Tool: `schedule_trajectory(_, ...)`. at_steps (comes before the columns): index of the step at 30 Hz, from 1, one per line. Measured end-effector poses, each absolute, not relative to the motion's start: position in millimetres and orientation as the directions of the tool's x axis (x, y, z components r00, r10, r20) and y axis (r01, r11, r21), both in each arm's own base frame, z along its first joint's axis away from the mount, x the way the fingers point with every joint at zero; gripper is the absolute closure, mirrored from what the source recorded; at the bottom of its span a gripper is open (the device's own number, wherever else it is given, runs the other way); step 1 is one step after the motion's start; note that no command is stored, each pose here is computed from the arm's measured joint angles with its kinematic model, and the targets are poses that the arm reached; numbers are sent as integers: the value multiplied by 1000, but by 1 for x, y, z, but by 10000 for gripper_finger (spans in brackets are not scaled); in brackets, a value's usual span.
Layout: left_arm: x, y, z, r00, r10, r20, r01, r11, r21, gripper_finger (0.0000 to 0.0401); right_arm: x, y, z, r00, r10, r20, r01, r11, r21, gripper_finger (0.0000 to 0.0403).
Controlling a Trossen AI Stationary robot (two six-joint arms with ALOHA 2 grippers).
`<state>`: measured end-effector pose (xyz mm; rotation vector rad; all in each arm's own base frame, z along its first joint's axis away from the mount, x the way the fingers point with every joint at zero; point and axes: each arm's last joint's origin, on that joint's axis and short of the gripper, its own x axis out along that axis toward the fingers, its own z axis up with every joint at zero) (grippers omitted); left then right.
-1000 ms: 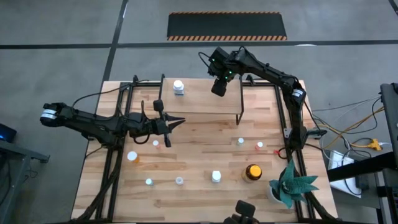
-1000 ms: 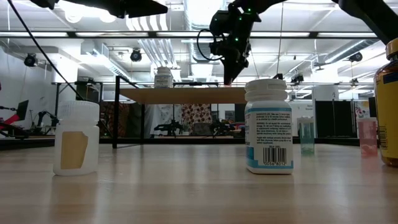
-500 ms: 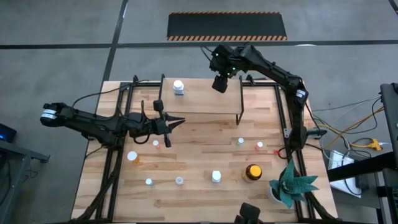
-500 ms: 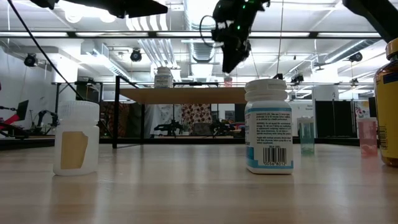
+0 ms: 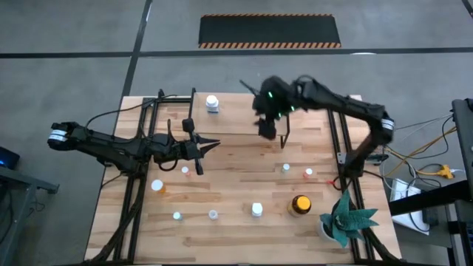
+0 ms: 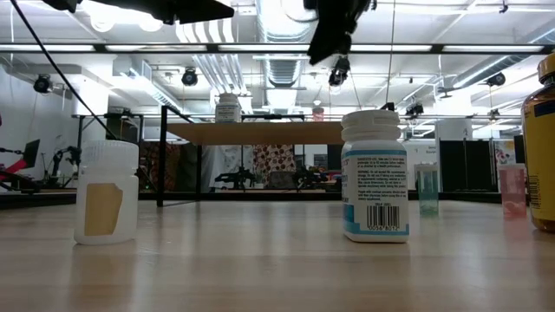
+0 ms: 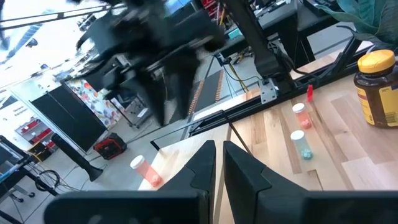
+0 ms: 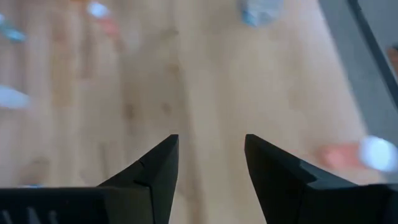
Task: Pick and place medicine bottles onto shelf by color
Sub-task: Put the white pill bottle on the shelf
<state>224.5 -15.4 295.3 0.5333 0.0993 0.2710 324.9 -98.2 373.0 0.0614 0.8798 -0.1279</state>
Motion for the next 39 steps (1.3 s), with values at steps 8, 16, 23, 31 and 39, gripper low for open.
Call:
schedule_trajectory(8,225,-16,300,962,272,25,-249,833,494,388,305,-18,312,817,-22,-576,0,999,-38,229)
schedule_trajectory(16,226,-18,303,977,207,57,-212,885,414,388,269,28,251,914,89,-396,-149,981,-126,229)
schedule_trajectory(23,227,-28,298,993,113,39,-119,962,245,388,230,27,237,962,105,-251,-166,958,-234,229)
schedule_trajectory(31,240,-47,289,999,44,0,-44,998,-41,388,203,24,226,986,124,-112,-152,943,-296,229)
schedule_trajectory(39,246,-57,286,990,13,-141,-64,931,-360,388,191,23,221,987,124,-98,-148,942,-300,229)
